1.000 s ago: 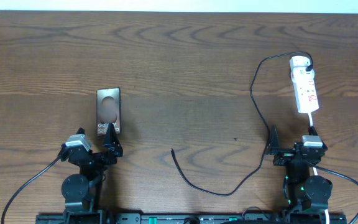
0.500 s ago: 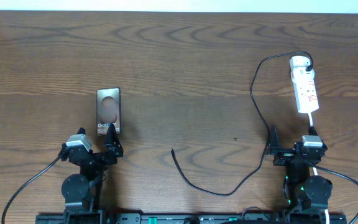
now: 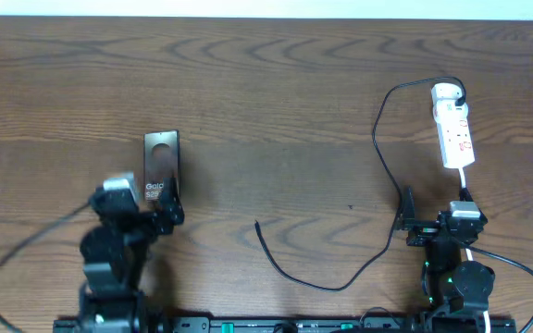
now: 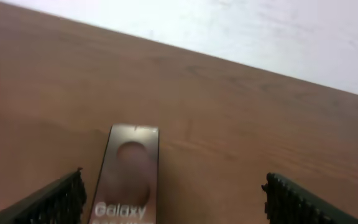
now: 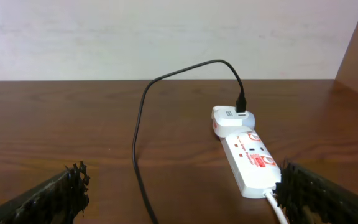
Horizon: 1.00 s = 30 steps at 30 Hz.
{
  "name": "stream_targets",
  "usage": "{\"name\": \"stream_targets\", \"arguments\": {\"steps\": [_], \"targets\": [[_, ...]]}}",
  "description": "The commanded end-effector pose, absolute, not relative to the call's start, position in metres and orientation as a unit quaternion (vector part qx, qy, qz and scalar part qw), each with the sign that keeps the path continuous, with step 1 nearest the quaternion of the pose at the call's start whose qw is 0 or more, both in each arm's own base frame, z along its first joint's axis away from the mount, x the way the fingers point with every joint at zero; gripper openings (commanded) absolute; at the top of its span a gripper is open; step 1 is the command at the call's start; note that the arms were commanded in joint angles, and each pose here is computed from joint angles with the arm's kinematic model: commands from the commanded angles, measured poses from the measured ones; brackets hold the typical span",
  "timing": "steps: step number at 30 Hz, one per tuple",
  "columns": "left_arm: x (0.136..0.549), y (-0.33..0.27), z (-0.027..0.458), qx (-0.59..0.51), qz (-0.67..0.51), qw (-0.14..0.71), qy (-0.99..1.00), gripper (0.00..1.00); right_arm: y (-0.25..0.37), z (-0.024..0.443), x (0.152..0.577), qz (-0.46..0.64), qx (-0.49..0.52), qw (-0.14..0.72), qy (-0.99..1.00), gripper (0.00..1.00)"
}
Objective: Plug charger to phone and switch on socket
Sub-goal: 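Move the left gripper forward over the phone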
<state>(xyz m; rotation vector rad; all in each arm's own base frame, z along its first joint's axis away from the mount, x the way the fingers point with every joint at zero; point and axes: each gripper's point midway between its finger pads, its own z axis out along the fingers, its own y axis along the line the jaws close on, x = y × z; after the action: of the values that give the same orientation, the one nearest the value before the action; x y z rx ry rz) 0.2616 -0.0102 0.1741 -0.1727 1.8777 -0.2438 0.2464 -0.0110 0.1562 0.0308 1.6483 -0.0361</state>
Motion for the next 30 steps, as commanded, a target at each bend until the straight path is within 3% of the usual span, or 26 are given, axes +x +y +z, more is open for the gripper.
{"name": "stream_targets", "arguments": {"steps": [1,12,21,23,24,25,26,27,28,30], "targets": [[0.285,-0.011,0.212,-0.037,-0.086,0.568,0.818,0.89,-0.009,0.155,0.246,-0.015,0.006,0.677,0.736,0.99],[0.361,-0.007,0.264,0.004,-0.056,0.387,0.921,0.89,-0.009,0.155,0.246,-0.015,0.006,0.677,0.736,0.99],[0.382,-0.002,0.219,-0.011,-0.061,0.254,0.965,0.89,-0.009,0.155,0.246,-0.015,0.006,0.677,0.736,0.99],[0.383,-0.002,0.212,-0.012,-0.061,0.244,0.968,0.38,-0.009,0.155,0.246,-0.015,0.006,0.677,0.736,0.99],[0.384,-0.002,0.21,-0.013,-0.061,0.242,0.968,0.3,-0.009,0.155,0.246,-0.015,0.006,0.677,0.736,0.99],[0.384,-0.002,0.209,-0.012,-0.061,0.24,0.969,0.29,-0.009,0.155,0.246,-0.015,0.006,0.677,0.736,0.99],[0.385,-0.002,0.208,-0.013,-0.061,0.24,0.969,0.48,-0.009,0.155,0.246,-0.015,0.006,0.677,0.736,0.99],[0.385,-0.002,0.208,-0.013,-0.061,0.24,0.969,0.93,-0.009,0.155,0.246,-0.015,0.006,0.677,0.736,0.99],[0.385,-0.002,0.208,-0.013,-0.061,0.24,0.969,0.98,-0.009,0.155,0.246,-0.015,0.006,0.677,0.736,0.99],[0.385,-0.002,0.208,-0.013,-0.062,0.239,0.969,0.98,-0.009,0.155,0.246,-0.015,0.006,0.677,0.736,0.99]]}}
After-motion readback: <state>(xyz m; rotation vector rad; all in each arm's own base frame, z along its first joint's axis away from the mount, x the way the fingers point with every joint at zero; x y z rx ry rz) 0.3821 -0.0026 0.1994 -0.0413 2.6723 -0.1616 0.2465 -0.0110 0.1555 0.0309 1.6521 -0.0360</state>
